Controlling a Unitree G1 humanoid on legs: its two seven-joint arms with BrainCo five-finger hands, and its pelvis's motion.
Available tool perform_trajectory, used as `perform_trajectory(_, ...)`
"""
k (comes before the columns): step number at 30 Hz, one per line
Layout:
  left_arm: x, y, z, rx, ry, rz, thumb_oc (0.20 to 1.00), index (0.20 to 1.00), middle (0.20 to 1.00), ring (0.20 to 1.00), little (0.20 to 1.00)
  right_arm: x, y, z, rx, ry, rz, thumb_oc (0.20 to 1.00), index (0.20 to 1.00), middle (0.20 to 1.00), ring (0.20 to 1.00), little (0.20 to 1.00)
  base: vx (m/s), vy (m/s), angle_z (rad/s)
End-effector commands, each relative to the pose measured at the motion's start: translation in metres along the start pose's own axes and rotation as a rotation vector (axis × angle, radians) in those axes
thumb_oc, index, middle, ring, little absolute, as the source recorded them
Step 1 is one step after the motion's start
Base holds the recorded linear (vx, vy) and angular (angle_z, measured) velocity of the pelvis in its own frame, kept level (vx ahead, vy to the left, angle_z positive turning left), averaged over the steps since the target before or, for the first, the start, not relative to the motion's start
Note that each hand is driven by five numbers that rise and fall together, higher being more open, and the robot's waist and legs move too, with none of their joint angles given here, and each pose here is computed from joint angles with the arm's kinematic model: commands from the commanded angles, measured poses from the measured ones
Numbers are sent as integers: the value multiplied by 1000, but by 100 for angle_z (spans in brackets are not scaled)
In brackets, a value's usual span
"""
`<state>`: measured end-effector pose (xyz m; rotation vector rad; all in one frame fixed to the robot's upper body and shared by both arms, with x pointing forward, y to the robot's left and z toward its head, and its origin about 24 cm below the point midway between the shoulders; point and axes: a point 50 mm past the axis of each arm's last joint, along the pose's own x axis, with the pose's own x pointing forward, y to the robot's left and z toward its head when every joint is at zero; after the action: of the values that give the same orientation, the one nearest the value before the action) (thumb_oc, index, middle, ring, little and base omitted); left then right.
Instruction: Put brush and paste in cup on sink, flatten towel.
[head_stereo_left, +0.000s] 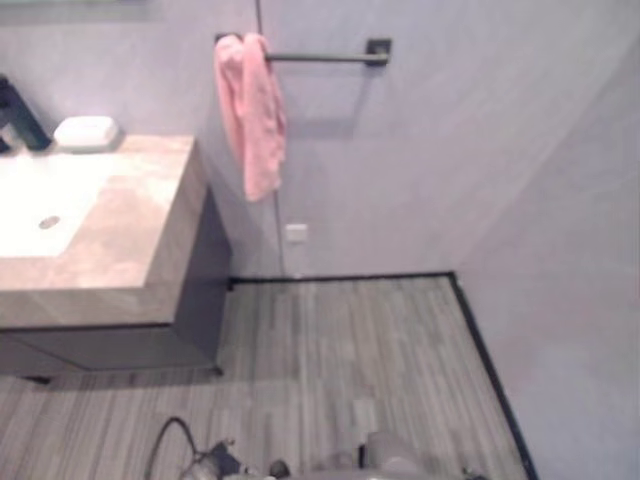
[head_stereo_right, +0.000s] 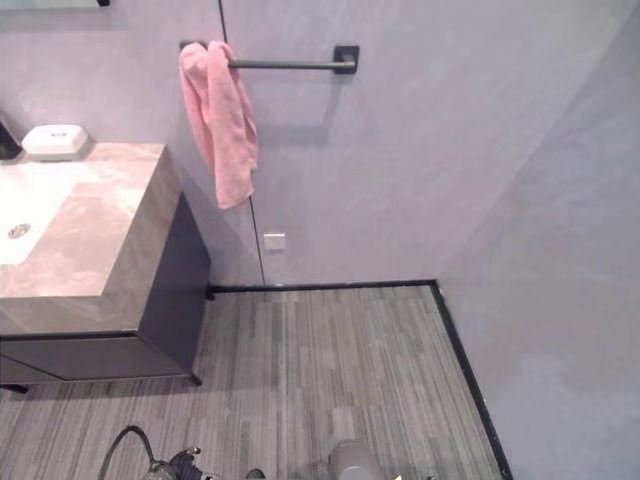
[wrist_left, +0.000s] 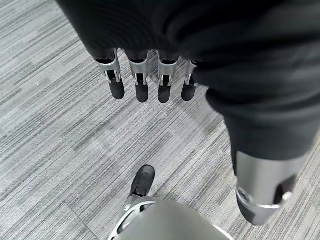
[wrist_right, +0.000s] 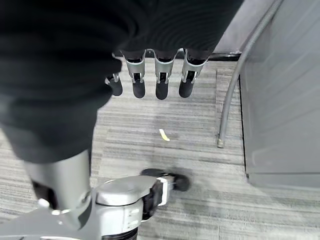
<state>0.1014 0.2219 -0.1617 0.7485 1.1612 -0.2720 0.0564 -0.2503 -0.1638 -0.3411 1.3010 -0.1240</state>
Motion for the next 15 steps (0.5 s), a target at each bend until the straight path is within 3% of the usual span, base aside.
perform_trajectory(1, 1, 8, 0, 0, -5, 20, 1000, 1000, 1000, 1000, 1000, 0, -6, 1, 2, -4, -21, 1000, 1000, 1000, 1000, 1000, 230, -50, 5)
perform_trajectory(15, -1, 1, -8, -26, 30, -4, 1000, 1000, 1000, 1000, 1000, 0, -16, 0, 2, -3, -45, 1000, 1000, 1000, 1000, 1000, 248, -109, 8)
